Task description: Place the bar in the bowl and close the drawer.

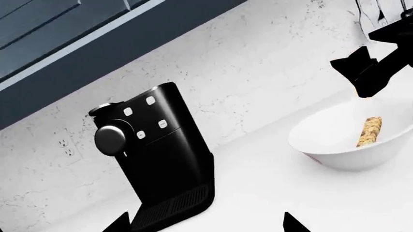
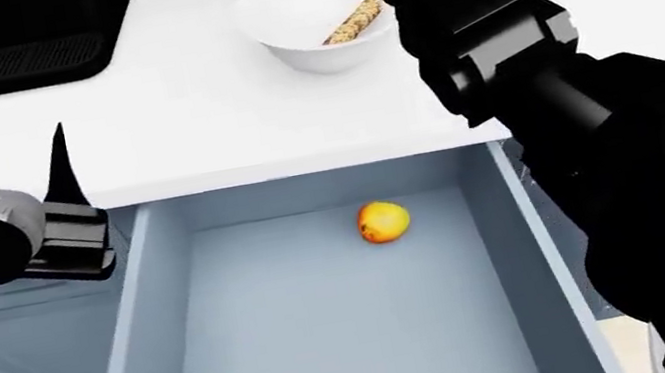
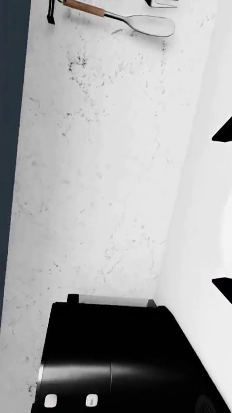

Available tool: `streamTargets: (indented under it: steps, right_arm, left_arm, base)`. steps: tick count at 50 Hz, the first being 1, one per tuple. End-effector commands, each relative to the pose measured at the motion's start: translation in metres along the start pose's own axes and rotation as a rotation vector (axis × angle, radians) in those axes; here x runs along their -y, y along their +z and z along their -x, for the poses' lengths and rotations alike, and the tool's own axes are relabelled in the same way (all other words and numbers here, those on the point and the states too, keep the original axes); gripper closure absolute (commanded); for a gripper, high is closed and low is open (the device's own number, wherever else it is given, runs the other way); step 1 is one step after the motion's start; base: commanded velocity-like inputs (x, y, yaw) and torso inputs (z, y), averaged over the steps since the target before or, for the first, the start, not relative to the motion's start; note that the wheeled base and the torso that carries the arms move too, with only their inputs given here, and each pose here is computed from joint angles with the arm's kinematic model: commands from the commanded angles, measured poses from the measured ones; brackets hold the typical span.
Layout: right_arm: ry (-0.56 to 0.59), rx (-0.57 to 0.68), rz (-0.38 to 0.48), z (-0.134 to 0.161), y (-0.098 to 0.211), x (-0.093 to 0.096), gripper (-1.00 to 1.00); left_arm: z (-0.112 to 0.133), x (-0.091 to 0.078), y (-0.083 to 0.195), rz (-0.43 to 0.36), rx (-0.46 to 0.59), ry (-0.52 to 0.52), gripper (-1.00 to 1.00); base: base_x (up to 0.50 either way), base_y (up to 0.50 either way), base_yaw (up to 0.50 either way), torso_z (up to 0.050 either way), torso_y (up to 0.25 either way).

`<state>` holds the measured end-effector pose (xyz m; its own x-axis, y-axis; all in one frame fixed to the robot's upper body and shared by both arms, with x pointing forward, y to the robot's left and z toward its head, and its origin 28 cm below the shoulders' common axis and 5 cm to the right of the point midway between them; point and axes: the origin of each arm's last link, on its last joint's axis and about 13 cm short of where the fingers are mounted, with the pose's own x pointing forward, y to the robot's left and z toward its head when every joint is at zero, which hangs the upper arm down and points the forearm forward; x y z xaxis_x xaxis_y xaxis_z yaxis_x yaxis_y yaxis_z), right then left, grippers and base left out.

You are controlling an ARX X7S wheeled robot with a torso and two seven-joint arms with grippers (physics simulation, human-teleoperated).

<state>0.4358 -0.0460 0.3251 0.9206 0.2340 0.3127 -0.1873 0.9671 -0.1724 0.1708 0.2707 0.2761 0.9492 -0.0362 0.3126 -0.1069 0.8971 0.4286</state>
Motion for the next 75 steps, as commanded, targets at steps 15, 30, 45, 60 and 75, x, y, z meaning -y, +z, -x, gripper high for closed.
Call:
streamTargets:
  steps: [15,30,45,60,75]
  right_arm:
    - [0.045,-0.001,0.086,-0.003,0.016,0.013,-1.0]
    - [0.068,-0.011,0.072,0.04,0.053,0.02,-1.0]
    - [0.093,-0.03,0.069,0.133,0.056,0.012,-1.0]
    - [0.07,-0.034,0.114,0.196,0.067,0.006,-1.0]
    - [0.069,-0.021,0.116,0.221,0.061,0.0,-1.0]
  left_arm:
    - [-0.001,0.003,-0.007,0.039,0.005,0.009,-1.0]
    - [-0.002,0.005,-0.007,0.055,0.01,0.026,-1.0]
    - [-0.002,0.005,-0.009,0.067,0.008,0.033,-1.0]
    - [-0.012,0.002,0.005,0.103,0.055,0.028,-1.0]
    - [-0.016,-0.005,0.015,0.087,0.076,0.042,-1.0]
  base:
    - [0.0,0.0,0.0,0.0,0.25]
    - [0.0,0.0,0.0,0.0,0.25]
    - [0.0,0.0,0.0,0.0,0.25]
    - [0.0,0.0,0.0,0.0,0.15]
    - [0.0,0.0,0.0,0.0,0.0]
